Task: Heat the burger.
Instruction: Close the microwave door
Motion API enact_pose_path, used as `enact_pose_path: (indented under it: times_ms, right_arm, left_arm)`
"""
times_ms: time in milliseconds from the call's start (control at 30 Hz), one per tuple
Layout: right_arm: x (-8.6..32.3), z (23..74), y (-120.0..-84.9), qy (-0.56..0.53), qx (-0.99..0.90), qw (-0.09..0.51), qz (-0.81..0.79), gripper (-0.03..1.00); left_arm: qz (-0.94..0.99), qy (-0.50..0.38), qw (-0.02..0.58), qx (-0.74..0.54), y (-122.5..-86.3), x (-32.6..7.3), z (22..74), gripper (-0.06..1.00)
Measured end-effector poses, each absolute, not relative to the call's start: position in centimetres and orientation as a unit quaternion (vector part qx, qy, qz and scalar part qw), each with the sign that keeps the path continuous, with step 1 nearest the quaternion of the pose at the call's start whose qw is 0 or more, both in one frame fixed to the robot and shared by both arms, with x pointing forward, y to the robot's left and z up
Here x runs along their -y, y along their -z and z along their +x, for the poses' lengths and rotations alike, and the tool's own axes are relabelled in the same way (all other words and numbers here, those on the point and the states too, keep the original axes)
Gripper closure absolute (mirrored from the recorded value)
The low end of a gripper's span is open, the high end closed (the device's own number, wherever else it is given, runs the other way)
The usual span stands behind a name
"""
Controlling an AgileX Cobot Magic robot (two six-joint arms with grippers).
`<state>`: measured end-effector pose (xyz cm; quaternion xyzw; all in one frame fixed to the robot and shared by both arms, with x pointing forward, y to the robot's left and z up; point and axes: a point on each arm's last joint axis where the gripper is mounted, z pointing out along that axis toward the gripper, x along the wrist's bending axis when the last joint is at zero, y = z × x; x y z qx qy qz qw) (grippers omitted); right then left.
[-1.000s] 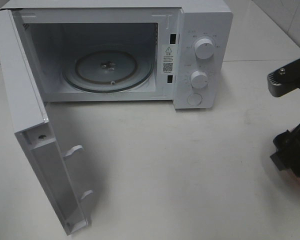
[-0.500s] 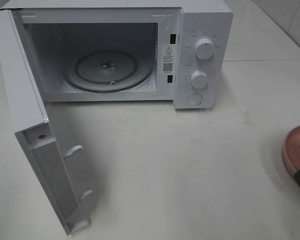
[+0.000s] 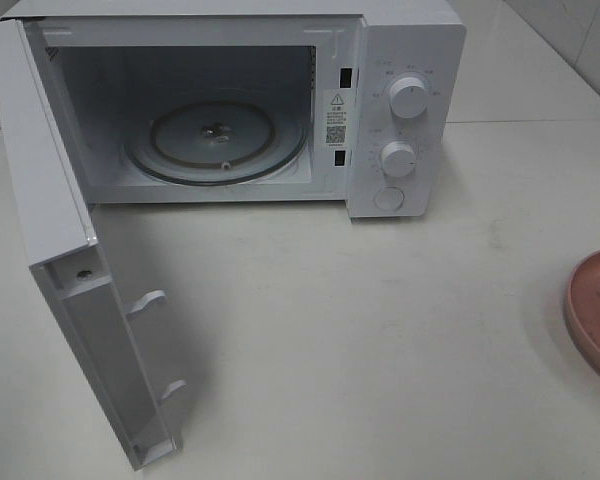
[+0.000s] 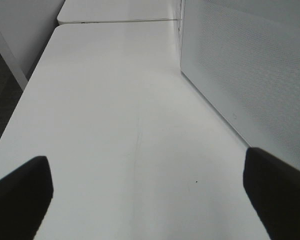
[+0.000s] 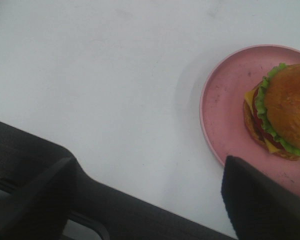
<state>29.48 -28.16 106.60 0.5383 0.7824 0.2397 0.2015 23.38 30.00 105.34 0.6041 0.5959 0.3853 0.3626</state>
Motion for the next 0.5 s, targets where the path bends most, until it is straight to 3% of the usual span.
enact_pose_path:
  times_ms: [267,500]
  right_arm:
    - [29.3,27.6,-104.8,-0.276,-0.752,0.208,0.562,0.20]
    - [30.2,26.2,-104.9,-0.304,-0.689,0.260,0.605,0.20]
  left_arm:
    - [0.604,-0.385,0.363,-0.596,-105.3,-30.0,23.4,-0.03]
    - [0.604,-0.385,0.363,-0.596,-105.3,-30.0,23.4,-0.03]
